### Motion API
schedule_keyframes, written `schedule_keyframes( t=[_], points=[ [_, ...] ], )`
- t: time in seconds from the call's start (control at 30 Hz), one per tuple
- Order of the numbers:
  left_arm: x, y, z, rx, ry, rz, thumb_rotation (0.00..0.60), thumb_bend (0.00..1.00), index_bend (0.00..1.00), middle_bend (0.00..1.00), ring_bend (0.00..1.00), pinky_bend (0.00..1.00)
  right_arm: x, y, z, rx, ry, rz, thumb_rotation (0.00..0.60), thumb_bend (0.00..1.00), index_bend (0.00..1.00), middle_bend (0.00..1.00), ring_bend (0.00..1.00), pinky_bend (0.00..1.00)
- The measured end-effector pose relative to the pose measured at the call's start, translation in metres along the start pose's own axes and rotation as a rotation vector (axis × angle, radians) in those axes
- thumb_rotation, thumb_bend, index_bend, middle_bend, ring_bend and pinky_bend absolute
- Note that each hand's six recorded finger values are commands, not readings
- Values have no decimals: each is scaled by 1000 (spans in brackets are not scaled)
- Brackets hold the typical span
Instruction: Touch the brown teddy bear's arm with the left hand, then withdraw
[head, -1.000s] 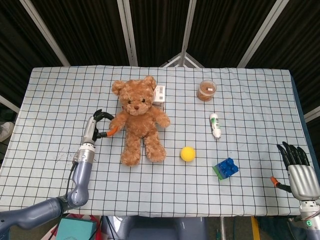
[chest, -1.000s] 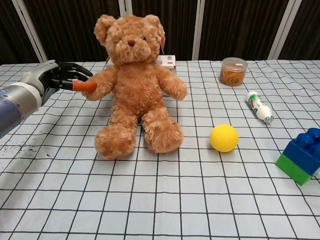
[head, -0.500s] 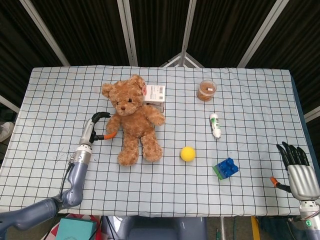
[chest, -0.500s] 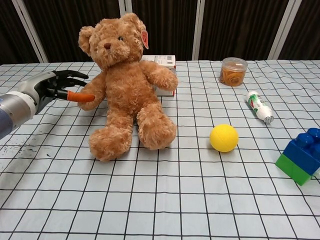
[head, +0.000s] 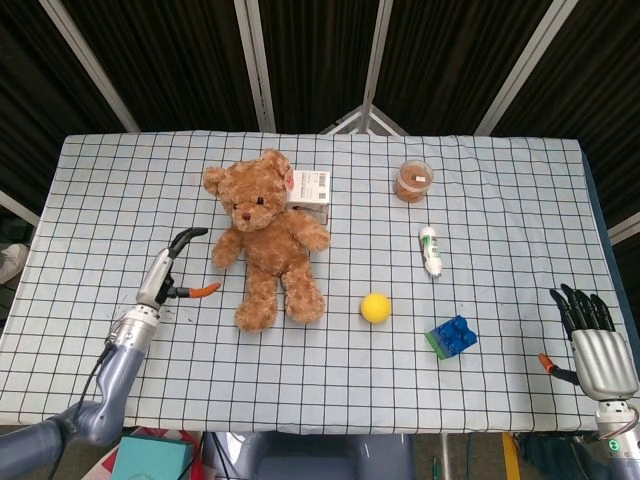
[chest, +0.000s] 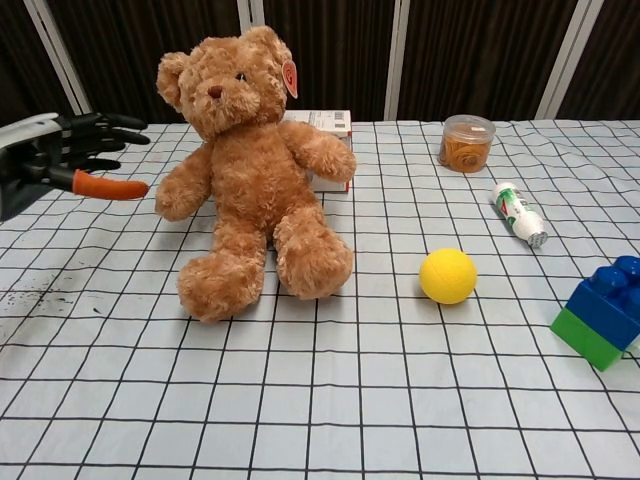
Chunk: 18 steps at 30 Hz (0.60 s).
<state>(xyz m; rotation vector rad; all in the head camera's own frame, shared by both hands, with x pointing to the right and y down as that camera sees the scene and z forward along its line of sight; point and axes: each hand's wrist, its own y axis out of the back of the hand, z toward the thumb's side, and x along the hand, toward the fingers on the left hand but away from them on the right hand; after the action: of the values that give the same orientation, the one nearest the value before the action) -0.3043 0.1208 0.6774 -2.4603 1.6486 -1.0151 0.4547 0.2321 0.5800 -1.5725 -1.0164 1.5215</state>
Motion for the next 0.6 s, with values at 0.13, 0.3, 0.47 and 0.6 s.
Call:
schedule_keyframes(
  t=[0.13, 0.3, 0.47, 0.6],
  points=[
    [-33, 29, -4, 188, 16, 9, 600, 118, 207, 155, 21, 75, 0, 0, 2, -3, 7, -2, 600, 208, 0, 17, 29, 0],
    [-63, 53, -11, 427, 41, 74, 600, 125, 207, 154, 20, 75, 2, 2, 6, -6, 22, -9, 600, 209, 0, 17, 29, 0],
    [-94, 81, -15, 674, 39, 184, 600, 131, 207, 153, 20, 75, 2, 2, 8, -3, 27, -8, 600, 209, 0, 17, 29, 0],
    [-104, 95, -23, 759, 29, 211, 600, 132, 208, 153, 21, 75, 2, 1, 8, 0, 29, -5, 600, 208, 0, 17, 29, 0]
  ],
)
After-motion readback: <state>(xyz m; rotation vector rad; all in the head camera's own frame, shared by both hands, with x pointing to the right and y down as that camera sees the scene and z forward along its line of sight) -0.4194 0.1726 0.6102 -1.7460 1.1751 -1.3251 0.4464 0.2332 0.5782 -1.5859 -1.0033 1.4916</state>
